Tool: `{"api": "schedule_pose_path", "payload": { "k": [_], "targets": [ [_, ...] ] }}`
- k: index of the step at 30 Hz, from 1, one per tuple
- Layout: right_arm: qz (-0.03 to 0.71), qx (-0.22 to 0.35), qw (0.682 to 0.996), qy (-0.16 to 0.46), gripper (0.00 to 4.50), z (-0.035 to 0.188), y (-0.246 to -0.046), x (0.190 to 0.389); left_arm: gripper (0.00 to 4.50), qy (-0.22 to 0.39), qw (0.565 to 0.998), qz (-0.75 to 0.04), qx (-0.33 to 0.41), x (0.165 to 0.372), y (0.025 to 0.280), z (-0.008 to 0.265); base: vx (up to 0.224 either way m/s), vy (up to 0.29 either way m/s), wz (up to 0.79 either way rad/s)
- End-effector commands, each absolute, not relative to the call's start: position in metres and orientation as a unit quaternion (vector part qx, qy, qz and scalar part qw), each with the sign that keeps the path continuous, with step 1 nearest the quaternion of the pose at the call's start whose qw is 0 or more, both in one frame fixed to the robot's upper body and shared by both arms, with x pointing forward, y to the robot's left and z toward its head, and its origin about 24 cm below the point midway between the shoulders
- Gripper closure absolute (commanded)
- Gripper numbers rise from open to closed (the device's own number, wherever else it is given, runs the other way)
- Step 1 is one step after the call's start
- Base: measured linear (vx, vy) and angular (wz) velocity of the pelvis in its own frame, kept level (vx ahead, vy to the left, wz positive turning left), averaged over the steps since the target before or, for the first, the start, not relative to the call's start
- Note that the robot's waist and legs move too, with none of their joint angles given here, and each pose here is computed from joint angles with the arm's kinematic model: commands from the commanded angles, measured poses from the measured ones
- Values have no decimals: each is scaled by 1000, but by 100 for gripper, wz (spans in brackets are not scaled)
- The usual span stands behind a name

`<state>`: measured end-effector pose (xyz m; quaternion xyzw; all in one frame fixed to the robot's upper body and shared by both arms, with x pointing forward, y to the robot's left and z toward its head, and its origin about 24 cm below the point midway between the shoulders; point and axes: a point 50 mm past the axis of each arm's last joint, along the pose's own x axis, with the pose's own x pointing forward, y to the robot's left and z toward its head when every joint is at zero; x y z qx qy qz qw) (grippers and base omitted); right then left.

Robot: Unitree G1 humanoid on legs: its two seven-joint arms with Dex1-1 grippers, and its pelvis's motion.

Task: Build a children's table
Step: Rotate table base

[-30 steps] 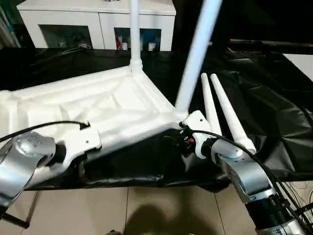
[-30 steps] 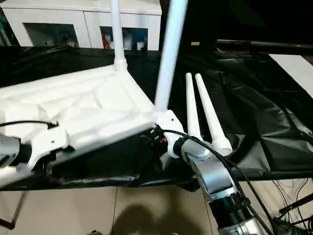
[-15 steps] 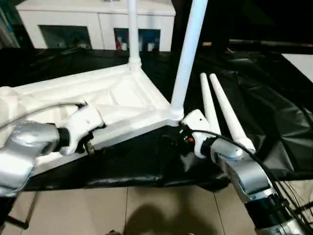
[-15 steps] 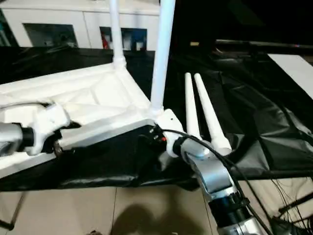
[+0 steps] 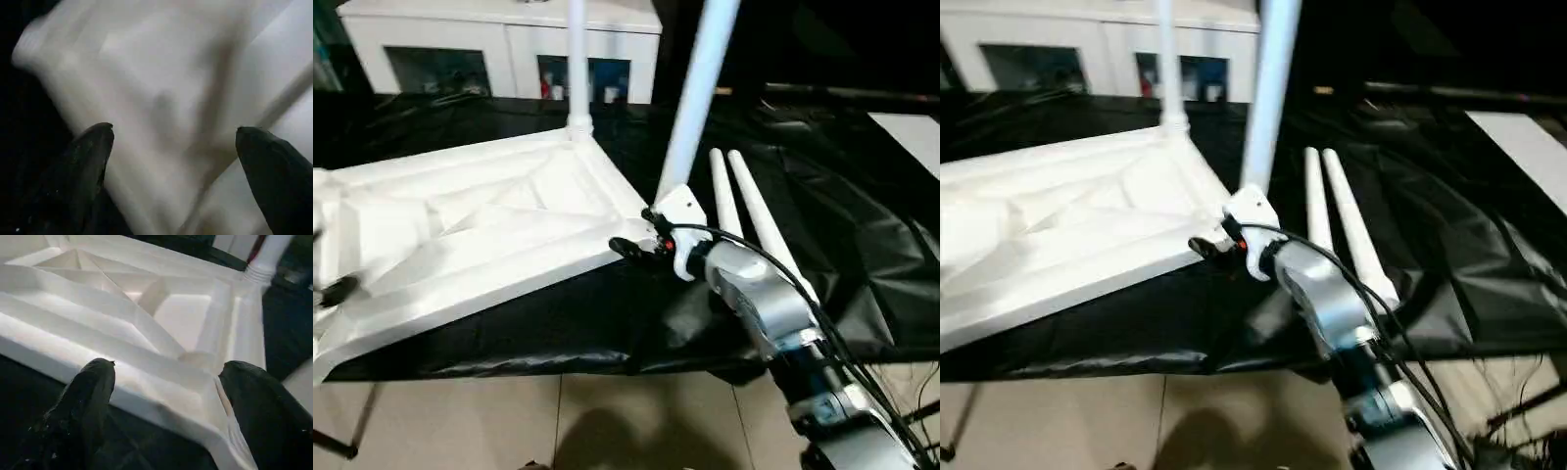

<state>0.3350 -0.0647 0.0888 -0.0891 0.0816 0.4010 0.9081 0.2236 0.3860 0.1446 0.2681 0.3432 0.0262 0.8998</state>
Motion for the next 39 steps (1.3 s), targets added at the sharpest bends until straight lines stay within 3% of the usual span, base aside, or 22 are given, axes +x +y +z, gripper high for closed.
{"api": "schedule_pose_path", "payload": {
  "k": [1,9,16,20,25,30,33,39],
  "targets": [
    [388,-89,915,72,71,94,-69,343,8,355,881,76,303,218,401,148,0,0,0],
    [390,-92,914,61,71,97,-62,353,8,378,844,156,346,205,430,120,0,0,0],
    [439,-97,889,85,71,81,-72,333,8,376,847,166,338,205,436,107,0,0,0],
    [461,-132,866,138,71,61,-87,316,8,404,858,98,301,206,426,93,0,0,0],
    [397,-155,885,186,71,41,-98,318,8,404,872,29,274,211,406,91,0,0,0],
    [358,-174,894,204,71,31,-95,322,8,398,880,-44,255,216,388,100,0,0,0],
    [347,-175,897,210,71,27,-90,325,8,404,869,-129,256,214,368,107,0,0,0],
    [338,-161,903,212,71,24,-83,331,8,423,844,-221,244,204,349,104,0,0,0]
  ]
}}
